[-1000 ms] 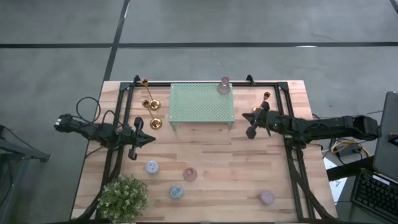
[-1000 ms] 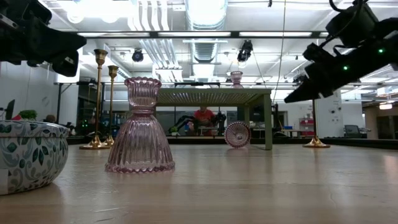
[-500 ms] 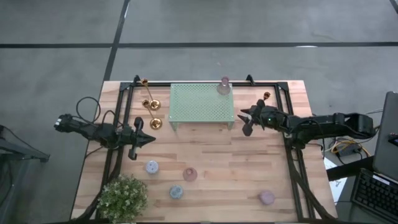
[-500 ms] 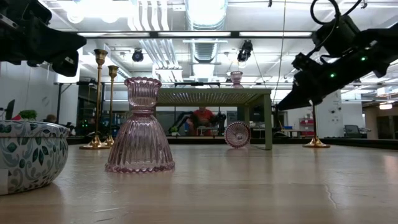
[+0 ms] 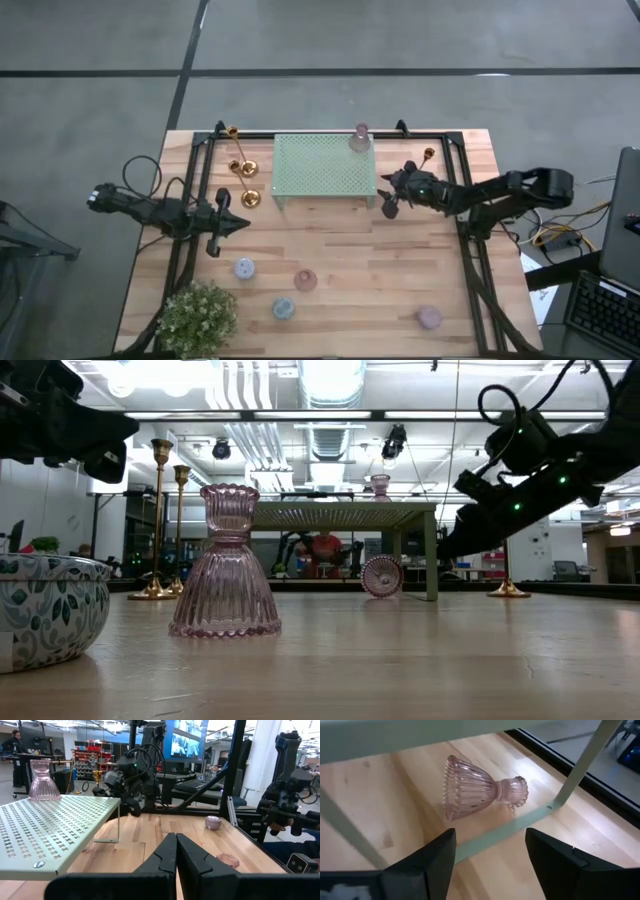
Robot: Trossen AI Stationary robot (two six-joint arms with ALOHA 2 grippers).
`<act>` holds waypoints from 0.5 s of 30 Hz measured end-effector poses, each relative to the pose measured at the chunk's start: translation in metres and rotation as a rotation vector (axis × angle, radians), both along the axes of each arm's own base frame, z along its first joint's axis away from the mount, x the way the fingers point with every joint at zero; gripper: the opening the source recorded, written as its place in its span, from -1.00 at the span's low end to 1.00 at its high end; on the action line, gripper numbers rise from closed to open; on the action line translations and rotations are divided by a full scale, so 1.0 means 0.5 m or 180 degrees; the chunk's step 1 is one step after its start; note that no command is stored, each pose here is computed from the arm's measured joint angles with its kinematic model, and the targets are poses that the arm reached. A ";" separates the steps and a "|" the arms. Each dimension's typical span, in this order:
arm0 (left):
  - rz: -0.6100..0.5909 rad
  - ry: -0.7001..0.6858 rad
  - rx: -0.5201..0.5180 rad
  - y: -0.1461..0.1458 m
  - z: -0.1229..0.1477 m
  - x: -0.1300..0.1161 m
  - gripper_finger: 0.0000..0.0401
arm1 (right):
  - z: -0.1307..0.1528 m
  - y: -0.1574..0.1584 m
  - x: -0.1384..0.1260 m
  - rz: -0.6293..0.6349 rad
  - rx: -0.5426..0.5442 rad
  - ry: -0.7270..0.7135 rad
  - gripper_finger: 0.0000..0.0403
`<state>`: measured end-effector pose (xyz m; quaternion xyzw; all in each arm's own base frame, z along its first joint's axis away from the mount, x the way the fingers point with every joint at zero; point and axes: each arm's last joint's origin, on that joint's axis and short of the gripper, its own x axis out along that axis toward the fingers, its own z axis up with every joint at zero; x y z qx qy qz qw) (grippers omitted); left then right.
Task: Pick & Place candle stick holders
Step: Put the top glass candle holder on the shelf aligned with the other glass candle holder
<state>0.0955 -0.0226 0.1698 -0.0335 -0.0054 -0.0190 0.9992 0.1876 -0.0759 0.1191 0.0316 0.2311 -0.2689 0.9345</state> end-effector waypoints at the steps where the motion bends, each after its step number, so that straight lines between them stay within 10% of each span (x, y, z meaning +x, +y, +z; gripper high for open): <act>1: 0.0001 0.0000 0.0001 0.000 0.000 0.000 -0.96 | -0.002 -0.001 0.002 0.0033 -0.0003 -0.0023 0.18; 15: 0.0001 0.0000 0.0001 0.000 0.000 0.000 -0.96 | -0.041 -0.026 0.016 0.0119 0.0018 -0.0276 0.14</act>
